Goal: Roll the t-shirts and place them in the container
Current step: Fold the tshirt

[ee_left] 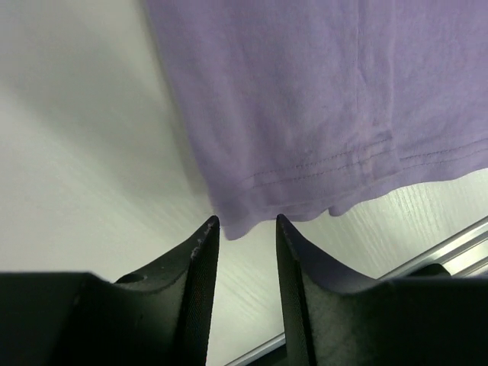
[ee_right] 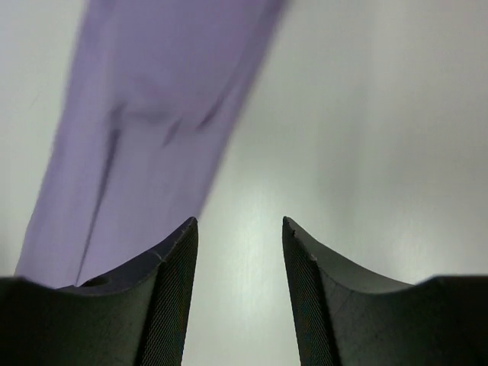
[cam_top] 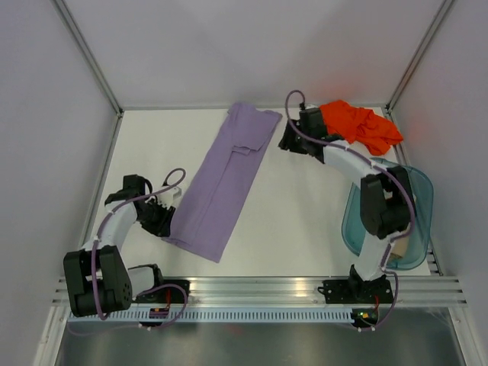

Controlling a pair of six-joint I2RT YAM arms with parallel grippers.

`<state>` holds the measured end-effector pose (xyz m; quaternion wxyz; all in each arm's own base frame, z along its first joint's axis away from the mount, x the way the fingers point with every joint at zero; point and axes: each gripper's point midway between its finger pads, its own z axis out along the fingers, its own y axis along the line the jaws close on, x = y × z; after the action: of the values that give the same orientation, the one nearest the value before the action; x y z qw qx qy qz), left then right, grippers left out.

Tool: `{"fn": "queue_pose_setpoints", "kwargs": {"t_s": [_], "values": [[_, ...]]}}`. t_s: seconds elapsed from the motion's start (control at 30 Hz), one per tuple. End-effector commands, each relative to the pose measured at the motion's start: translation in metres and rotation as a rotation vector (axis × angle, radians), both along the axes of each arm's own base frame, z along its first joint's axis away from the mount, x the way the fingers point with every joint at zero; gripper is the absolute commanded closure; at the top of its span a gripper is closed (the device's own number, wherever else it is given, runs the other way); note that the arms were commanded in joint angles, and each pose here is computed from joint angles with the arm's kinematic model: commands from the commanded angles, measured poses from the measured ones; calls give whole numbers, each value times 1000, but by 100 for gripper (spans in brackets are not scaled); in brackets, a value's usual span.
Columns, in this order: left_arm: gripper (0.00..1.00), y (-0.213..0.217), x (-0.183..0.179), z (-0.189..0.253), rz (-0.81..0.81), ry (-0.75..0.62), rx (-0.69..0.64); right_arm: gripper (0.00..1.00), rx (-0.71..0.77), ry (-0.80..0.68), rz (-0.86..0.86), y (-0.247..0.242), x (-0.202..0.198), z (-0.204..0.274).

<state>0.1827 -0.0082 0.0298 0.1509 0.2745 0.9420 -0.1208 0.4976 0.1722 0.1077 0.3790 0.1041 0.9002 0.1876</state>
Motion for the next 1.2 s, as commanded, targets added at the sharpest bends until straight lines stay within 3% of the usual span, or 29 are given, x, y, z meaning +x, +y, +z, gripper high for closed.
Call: {"fn": "queue_pose_setpoints", "kwargs": {"t_s": [0.0,0.17,0.27,0.37,0.67,0.77,0.8,0.9,1.0,1.17], "values": [[57,6,18,30,37,-87,7,46,-157,-259,453,105,-89,59],[51,11,24,45,116,-138,28,46,-273,-380,1082,206,-264,18],[50,14,26,50,149,-160,38,46,-287,-413,1320,242,-339,-3],[48,17,27,55,172,-176,48,47,-343,-410,1446,265,-377,-29],[48,20,22,52,191,-171,68,49,-497,-317,1479,265,-379,-89],[48,20,24,53,189,-173,63,60,-570,-261,1425,251,-372,-102],[48,19,25,53,191,-171,58,72,-577,-224,1402,242,-373,-106],[48,14,26,54,177,-176,27,92,-569,-201,1372,224,-376,-109],[48,8,28,56,169,-175,-5,100,-570,-152,1314,204,-375,-108],[48,-13,33,73,92,-220,-100,100,-482,-72,1220,174,-383,-91]]}}
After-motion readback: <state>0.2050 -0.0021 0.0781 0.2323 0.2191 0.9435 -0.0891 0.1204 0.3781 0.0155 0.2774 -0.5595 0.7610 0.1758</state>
